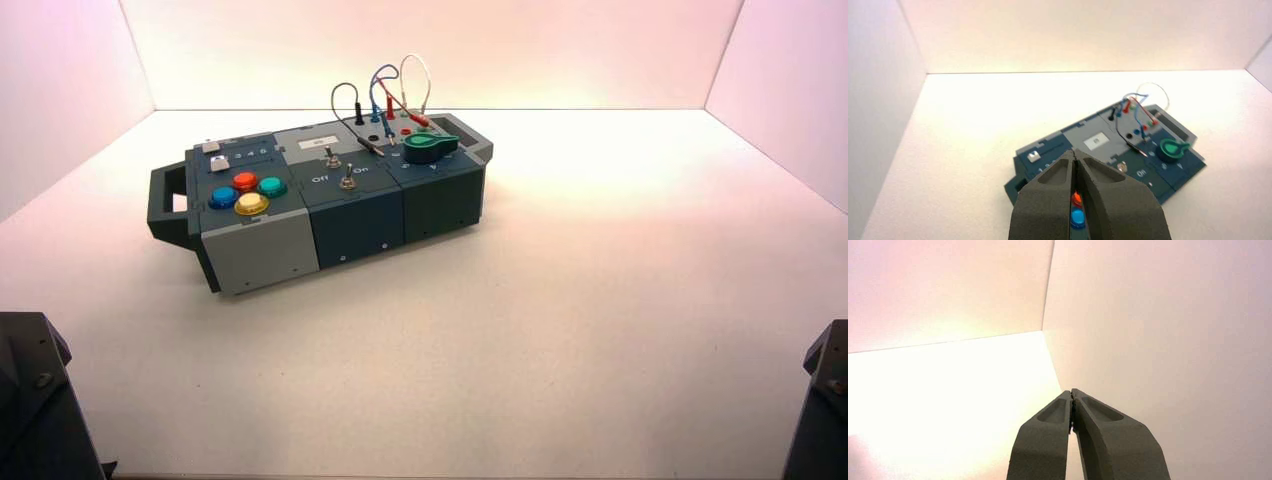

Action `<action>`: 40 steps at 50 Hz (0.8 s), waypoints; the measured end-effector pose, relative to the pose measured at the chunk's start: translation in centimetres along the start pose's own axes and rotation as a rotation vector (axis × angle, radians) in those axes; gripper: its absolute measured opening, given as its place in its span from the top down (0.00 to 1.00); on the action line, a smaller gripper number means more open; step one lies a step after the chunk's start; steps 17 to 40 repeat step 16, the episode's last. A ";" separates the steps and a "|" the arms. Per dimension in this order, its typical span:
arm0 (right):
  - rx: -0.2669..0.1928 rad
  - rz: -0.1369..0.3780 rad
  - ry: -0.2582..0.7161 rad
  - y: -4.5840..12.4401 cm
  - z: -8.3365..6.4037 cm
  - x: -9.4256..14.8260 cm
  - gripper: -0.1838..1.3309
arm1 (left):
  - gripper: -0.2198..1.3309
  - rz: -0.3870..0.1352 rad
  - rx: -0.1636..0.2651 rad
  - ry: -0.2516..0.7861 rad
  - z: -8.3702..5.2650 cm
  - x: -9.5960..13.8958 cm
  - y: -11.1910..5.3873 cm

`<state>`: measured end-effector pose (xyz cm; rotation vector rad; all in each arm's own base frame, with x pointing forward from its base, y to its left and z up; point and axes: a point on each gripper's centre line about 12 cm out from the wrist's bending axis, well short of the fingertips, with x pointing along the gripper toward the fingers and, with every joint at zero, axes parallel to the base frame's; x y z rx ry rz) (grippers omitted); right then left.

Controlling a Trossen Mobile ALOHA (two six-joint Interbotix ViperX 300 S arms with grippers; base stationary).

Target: Move the right gripper to the right.

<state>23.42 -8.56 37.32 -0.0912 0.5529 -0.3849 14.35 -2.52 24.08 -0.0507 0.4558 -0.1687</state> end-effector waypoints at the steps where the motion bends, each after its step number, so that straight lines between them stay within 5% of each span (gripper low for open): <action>1: 0.000 0.000 0.003 0.0 -0.2 0.0 0.97 | 0.96 -0.001 0.002 0.000 0.0 0.0 0.0; 13: 0.000 0.000 0.003 0.1 -1.5 -0.9 0.97 | 0.96 -0.002 0.004 0.000 0.0 0.0 0.0; 40: 0.001 -0.001 -0.004 0.0 -1.5 -1.1 0.97 | 0.96 -0.004 0.006 0.002 0.0 0.0 -0.1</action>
